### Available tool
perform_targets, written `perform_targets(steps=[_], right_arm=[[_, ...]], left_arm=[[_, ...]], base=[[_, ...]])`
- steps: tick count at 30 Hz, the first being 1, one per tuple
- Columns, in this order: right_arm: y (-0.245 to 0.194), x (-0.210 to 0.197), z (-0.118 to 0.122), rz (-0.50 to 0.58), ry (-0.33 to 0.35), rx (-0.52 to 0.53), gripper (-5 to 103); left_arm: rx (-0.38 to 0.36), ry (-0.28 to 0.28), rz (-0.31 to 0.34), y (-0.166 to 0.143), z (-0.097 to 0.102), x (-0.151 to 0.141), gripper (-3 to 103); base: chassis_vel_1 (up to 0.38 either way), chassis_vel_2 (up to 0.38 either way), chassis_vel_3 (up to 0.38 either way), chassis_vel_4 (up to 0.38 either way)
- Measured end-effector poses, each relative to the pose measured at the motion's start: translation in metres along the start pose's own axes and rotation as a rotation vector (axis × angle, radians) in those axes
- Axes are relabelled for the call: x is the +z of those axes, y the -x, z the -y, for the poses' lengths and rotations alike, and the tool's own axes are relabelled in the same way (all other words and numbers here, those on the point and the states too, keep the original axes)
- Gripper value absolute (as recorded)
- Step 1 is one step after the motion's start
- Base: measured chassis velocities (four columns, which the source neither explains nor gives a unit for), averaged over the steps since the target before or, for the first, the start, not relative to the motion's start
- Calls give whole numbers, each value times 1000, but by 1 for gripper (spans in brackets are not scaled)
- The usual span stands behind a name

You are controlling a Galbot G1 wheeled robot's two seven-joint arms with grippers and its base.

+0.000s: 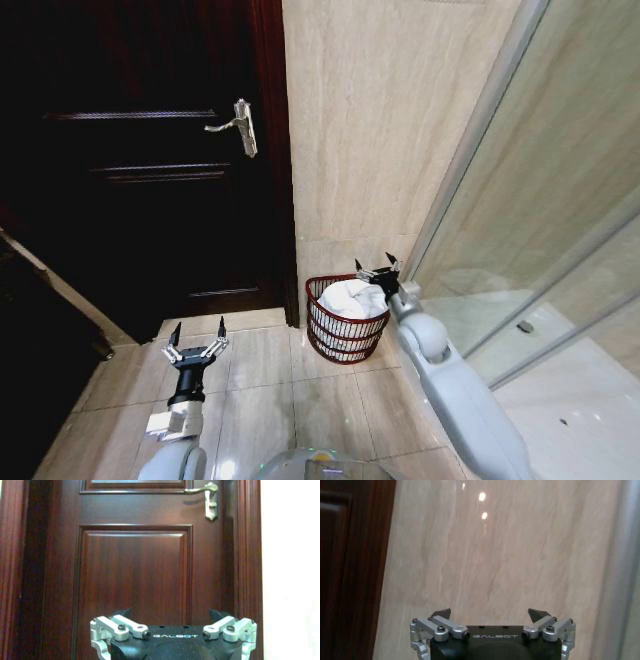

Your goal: Discard the used towel into the hamper.

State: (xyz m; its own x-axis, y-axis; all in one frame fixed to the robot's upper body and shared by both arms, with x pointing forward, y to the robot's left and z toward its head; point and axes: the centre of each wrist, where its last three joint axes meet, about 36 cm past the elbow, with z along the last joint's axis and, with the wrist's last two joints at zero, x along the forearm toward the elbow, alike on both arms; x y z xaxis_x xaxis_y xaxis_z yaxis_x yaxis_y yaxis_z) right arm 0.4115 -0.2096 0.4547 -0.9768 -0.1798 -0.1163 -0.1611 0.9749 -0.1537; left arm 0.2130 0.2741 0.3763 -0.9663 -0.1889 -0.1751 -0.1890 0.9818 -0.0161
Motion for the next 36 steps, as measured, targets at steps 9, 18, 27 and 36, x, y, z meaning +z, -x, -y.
perform_targets(steps=[9, 18, 27, 36], right_arm=[[-85, 16, -2, -54, 17, 139, 100], [-119, 6, -5, 3, 25, 179, 100], [-117, 1, 0, 16, 25, 188, 100], [-113, 8, 2, 4, 34, 183, 100]], left_arm=[[20, -79, -39, 6, 5, -11, 100], [49, -59, -40, 10, 2, -27, 100], [63, -33, -65, 9, 1, -31, 100], [61, -21, -72, 9, 0, -26, 100]], base=[[0, 0, 0, 0], [0, 0, 0, 0], [0, 0, 0, 0], [6, 6, 5, 4]])
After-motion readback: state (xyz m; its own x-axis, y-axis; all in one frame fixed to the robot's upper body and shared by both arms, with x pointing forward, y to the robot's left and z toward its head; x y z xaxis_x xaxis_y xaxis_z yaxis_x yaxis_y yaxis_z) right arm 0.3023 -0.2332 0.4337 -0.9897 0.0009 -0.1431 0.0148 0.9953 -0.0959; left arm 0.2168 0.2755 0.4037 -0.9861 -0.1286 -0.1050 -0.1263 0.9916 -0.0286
